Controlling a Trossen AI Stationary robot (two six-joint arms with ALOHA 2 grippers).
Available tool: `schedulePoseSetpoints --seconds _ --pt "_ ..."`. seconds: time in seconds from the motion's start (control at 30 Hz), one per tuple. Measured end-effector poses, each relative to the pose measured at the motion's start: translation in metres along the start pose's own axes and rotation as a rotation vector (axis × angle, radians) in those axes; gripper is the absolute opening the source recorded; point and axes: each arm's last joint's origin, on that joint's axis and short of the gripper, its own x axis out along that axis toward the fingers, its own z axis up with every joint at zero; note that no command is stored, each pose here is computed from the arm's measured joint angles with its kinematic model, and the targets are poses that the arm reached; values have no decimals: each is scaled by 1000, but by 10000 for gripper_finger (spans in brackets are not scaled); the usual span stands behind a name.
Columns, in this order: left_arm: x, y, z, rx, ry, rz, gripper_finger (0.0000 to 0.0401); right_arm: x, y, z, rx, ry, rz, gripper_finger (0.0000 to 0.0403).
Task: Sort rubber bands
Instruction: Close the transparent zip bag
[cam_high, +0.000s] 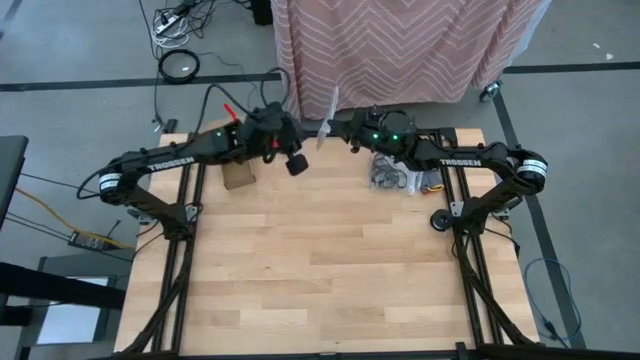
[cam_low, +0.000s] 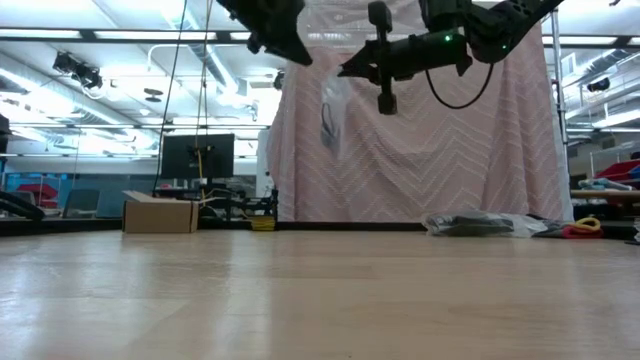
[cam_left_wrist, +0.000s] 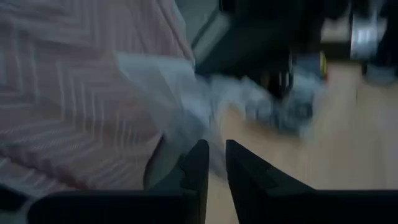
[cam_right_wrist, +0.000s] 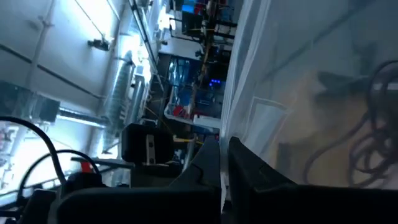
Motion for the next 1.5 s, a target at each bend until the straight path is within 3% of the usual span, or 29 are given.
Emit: schedulePoseSetpoints --seconds 0.1,0.27,0.53,0.83,1.0,1.33,1.5 --pt "-1 0 5 -4 -60 -56 77 0 1 1 8 -16 8 6" --pt "6 -5 4 108 -69 -85 112 0 3 4 32 -28 36 8" --pt "8 -7 9 241 -87 86 152 0 6 3 35 -23 61 8" --pt "26 -14 2 255 -67 59 153 0 9 3 65 -28 98 8" --pt "30 -13 5 238 -92 117 153 0 10 1 65 -21 99 8" --pt "36 -15 2 286 -77 120 151 -1 10 -2 63 -12 102 9" --pt "39 -15 2 282 -64 167 113 -1 10 -2 64 -10 102 9"
